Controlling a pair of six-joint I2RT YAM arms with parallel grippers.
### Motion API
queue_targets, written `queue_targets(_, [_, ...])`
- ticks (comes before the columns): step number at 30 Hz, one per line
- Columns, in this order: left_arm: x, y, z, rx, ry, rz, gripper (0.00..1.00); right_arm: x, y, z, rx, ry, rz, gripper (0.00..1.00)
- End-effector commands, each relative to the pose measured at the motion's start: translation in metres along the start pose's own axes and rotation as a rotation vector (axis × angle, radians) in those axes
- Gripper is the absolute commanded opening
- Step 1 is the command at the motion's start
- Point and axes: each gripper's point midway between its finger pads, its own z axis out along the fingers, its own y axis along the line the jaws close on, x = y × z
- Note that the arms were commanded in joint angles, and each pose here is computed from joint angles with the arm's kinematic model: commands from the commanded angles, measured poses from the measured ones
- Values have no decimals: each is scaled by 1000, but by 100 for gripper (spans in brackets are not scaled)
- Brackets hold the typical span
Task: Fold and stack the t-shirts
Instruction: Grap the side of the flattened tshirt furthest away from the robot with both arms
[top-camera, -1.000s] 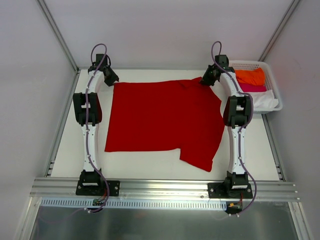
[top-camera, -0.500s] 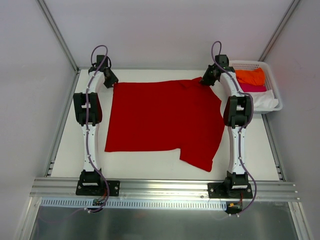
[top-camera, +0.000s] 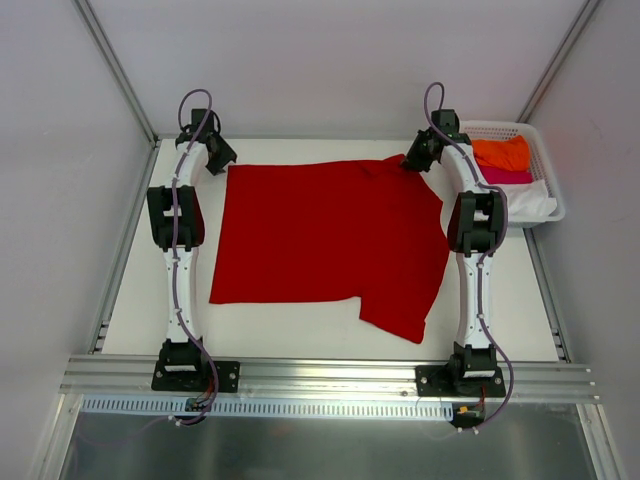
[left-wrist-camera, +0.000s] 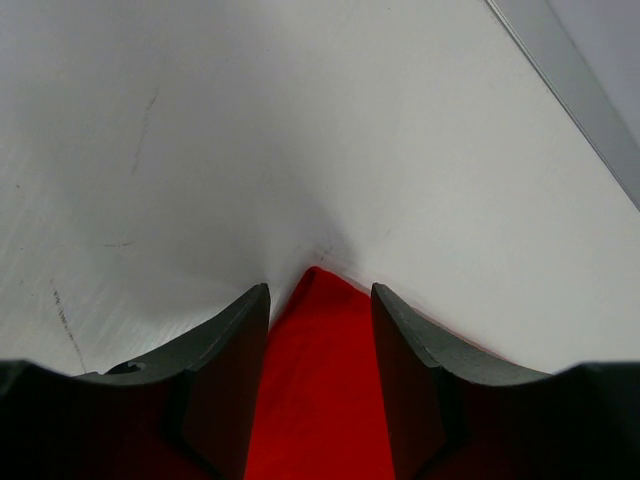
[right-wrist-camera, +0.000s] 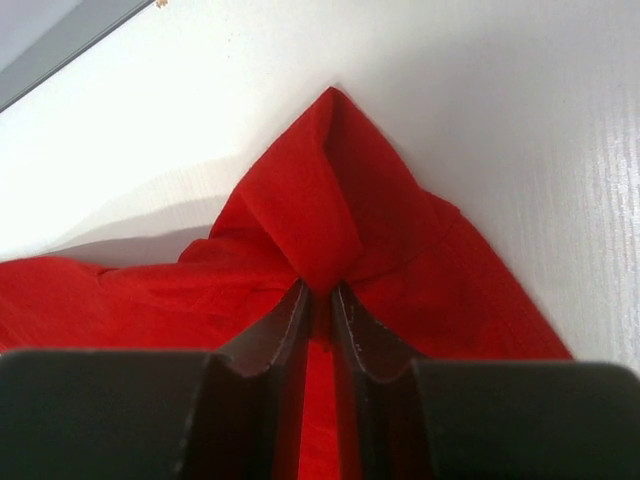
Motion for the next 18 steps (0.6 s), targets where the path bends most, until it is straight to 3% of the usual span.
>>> queue_targets(1, [19, 23, 14, -67, 70, -43, 47, -37, 34, -51, -70, -97, -35, 17])
queue_targets(8, [30, 19, 20, -19, 141, -79, 46, -39, 38, -55, -79, -103, -36, 15])
queue_targets(13, [40, 9, 24, 31, 191, -102, 32, -39, 37, -56, -81, -100, -35, 14])
queue_targets(18, [40, 9, 23, 31, 191, -101, 26, -39, 38, -59, -83, -102, -40, 14])
